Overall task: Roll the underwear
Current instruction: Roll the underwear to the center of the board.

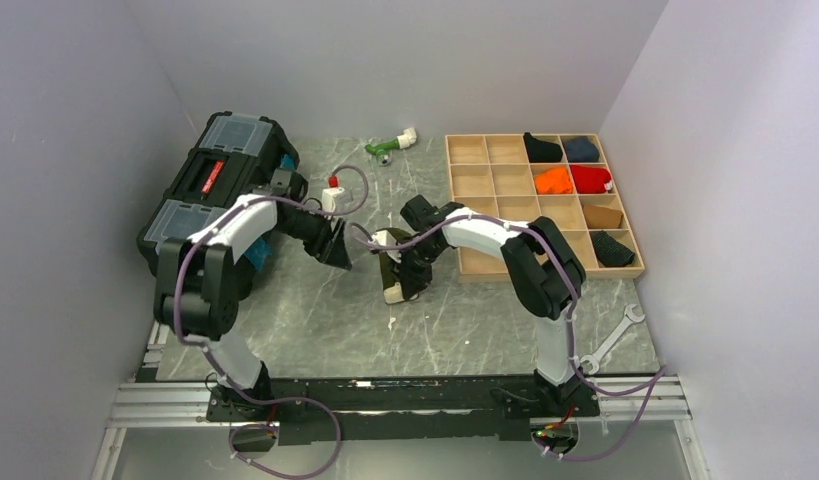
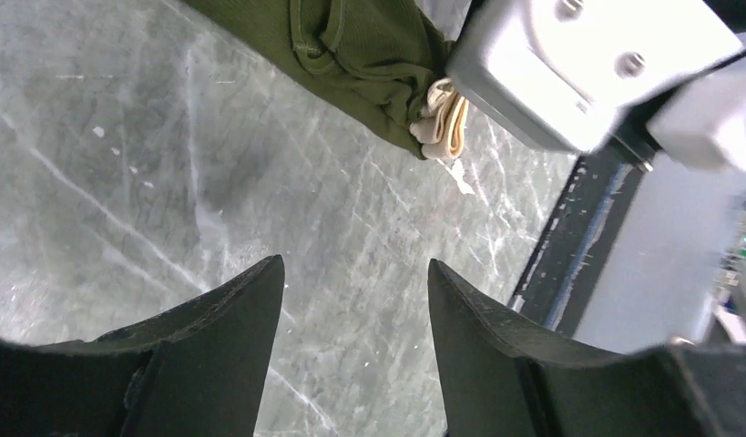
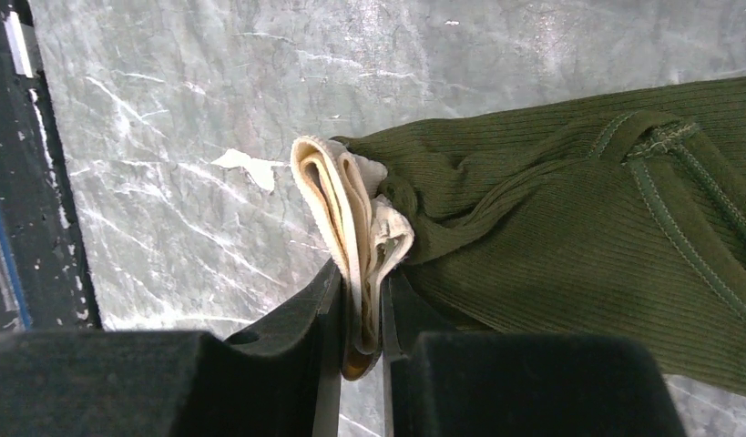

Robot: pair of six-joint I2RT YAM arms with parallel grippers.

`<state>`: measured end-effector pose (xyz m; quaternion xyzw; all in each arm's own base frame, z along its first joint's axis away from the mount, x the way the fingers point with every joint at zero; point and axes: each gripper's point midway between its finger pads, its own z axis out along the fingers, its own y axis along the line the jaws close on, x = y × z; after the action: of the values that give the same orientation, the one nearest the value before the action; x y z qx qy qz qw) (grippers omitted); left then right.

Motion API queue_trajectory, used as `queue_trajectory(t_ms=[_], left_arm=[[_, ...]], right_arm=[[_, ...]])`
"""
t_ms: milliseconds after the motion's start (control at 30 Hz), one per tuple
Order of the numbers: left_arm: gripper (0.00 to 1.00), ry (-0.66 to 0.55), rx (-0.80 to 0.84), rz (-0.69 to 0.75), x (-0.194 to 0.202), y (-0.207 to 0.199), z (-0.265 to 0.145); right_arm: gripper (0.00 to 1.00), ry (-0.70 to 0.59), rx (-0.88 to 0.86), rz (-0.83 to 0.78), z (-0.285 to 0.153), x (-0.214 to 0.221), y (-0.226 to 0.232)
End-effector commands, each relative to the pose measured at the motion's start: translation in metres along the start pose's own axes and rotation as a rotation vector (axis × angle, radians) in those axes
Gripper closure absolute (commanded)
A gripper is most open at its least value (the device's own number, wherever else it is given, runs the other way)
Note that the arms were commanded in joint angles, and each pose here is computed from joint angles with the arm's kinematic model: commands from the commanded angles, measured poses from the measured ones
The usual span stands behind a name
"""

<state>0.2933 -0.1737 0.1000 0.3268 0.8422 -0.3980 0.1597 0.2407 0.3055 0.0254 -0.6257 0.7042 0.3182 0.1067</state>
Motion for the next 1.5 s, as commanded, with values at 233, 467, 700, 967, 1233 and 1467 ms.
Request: queue_trajectory(t_ms=[233,467,700,967,1233,1467], left_arm=[[0.35,-0.141,-0.316,0.217,0.000,0.002,-0.039],[0.32,-0.242,-0.503,0.311,-0.011,-0.002,-0.073],[0.25,-0.312,-0.535,0.394,-0.022,-0.023,-0.093],[0.22,-0.333,-0.443,0.589,-0.030,-0.062,-0.080],[0.20,-0.255,-0.412,0.879,-0.028,-0.094,-0.020],[0.20,-0.160,-0.367,1.017,-0.027,-0.107,0.036]], right_arm=[[1.00,0.016,-0.187,0.152,-0.002,0.004,0.010],[1.00,0.006,-0.256,0.224,-0.003,0.005,0.000],[1.00,-0.048,-0.347,0.288,-0.005,-0.002,-0.005],[1.00,-0.056,-0.393,0.328,-0.004,-0.003,-0.017],[1.00,-0.018,-0.436,0.382,0.009,0.008,-0.021],[1.00,0.020,-0.423,0.406,0.014,0.014,-0.027]])
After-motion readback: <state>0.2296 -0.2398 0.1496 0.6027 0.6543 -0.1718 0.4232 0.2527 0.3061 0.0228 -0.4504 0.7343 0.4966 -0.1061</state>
